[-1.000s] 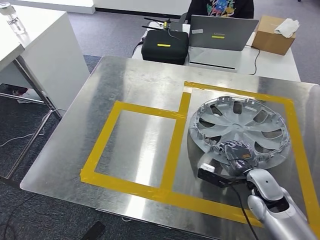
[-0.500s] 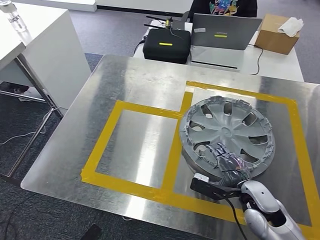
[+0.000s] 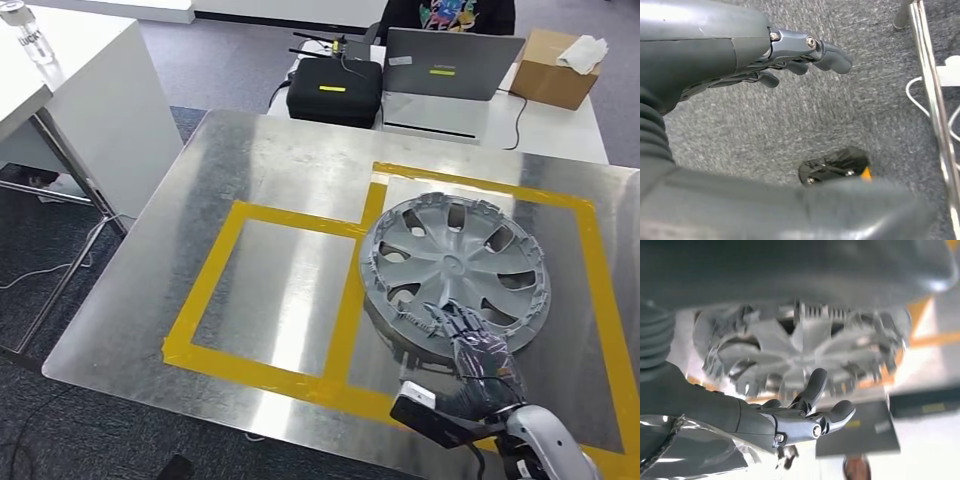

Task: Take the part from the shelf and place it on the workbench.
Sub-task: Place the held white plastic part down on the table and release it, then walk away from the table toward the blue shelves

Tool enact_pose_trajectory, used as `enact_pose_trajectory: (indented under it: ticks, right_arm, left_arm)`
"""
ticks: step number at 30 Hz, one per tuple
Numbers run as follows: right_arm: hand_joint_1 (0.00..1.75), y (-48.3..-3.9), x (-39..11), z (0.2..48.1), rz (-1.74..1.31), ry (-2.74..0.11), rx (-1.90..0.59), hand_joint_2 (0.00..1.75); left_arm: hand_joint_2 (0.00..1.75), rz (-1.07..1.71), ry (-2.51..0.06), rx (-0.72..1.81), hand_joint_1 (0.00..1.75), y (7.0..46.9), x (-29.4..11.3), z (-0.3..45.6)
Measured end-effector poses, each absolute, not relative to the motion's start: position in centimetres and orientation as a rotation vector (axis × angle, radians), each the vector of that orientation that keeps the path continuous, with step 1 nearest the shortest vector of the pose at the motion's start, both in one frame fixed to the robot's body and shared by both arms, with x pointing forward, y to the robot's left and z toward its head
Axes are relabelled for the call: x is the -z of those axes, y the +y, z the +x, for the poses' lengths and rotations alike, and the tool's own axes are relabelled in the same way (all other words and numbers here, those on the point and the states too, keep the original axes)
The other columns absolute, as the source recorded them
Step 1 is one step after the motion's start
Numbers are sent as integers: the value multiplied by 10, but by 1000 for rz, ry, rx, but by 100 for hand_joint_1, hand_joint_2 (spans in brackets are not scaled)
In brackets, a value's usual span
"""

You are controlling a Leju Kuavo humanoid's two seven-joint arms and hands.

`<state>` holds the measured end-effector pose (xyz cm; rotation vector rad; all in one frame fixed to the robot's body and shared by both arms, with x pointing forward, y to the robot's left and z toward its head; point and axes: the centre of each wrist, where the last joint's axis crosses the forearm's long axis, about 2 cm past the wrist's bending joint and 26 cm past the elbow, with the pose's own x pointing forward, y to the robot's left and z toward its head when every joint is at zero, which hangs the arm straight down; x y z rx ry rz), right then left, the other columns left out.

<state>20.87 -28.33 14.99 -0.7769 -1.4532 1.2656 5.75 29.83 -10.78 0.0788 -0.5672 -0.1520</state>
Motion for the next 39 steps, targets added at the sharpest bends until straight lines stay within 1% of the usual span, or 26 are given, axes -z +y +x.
enact_pose_trajectory:
  ticks: [3, 6, 9, 15, 17, 20, 23, 30, 39]
  right_arm:
    - [0, -288, -167, 176, -891, -1609, -1108, 0]
    - [0, -294, -177, 143, -972, -1693, -887, 0]
    - [0, -304, -179, 116, -990, -1688, -686, 0]
    - [0, -329, -175, 95, -1075, -1605, -557, 0]
    - [0, -342, -168, 87, -1123, -1529, -464, 0]
    - [0, -365, -139, 64, -1208, -1313, -259, 0]
    - [0, -371, -111, 42, -1245, -1146, -113, 0]
    - [0, -360, -70, 15, -1197, -851, 90, 0]
    - [0, -326, -18, -6, -1130, -477, 275, 0]
  left_arm:
    - [0, 76, -590, 100, 0, 300, 109, 47]
    - [0, 75, -591, 67, 0, 299, 110, 37]
    - [0, 62, -583, 46, 0, 296, 111, 28]
    - [0, 48, -571, 50, 0, 289, 111, 24]
    - [0, 47, -564, 60, 0, 285, 111, 23]
    - [0, 50, -559, 64, 0, 282, 111, 21]
    - [0, 54, -560, 57, 0, 280, 111, 21]
    - [0, 64, -586, 38, 0, 279, 111, 24]
    - [0, 76, -614, 7, 0, 276, 111, 26]
